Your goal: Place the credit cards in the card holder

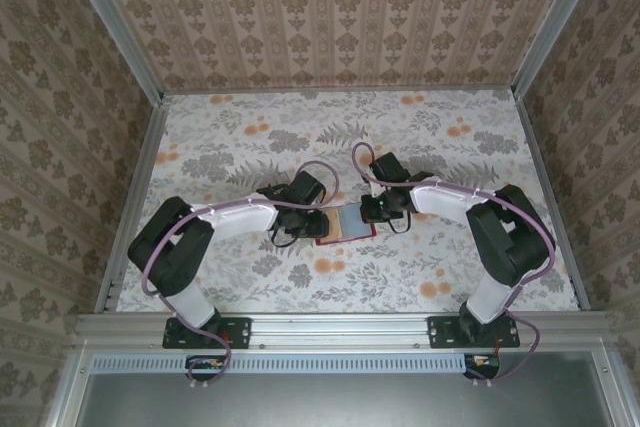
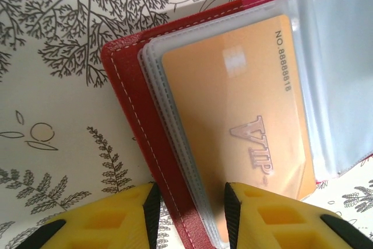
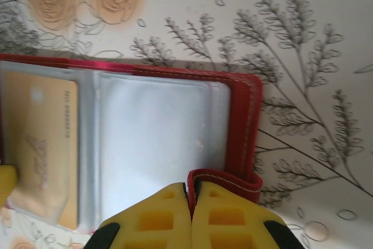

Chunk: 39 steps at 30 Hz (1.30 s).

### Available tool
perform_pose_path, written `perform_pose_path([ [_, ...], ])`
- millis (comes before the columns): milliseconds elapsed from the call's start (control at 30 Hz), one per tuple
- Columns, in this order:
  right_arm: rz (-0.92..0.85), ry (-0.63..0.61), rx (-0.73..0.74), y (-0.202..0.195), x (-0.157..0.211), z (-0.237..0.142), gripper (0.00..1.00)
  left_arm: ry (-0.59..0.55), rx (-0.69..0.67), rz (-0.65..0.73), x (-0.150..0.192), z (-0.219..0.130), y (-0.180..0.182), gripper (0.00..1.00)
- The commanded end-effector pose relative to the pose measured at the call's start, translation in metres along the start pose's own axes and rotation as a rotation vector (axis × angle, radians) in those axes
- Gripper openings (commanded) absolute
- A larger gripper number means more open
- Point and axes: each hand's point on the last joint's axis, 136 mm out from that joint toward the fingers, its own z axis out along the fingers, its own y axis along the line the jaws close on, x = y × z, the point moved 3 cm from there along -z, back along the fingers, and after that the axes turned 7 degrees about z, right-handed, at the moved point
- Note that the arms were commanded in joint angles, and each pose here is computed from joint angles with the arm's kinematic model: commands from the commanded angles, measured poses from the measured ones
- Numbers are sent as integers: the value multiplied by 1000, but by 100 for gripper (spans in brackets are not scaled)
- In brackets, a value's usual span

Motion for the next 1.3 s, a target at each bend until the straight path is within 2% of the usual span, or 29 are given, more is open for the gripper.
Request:
perform_pose_path([
  [0,43,52,-113,11,11,7,2,-49,25,22,-12,-19,-11,37],
  [467,152,65,-312,18,15,15,0,-149,184,85,-29,-39,-56,37],
  [700,201,70,-375,15,17,17,0,-163,261,77,-33,-28,-73,37],
  [967,277,43,-345,-10,14,9,3,-137,263,111,-39,-14,-87,43],
  [1033,287,31,-328,-17,15,6,6,-121,252,113,-37,-7,-85,44],
  [1133,272,14,-295,-25,17,-2,16,-107,228,112,-36,0,-81,44],
  [1267,245,5,-233,-32,19,-9,18,-119,183,142,-34,-1,-78,44],
])
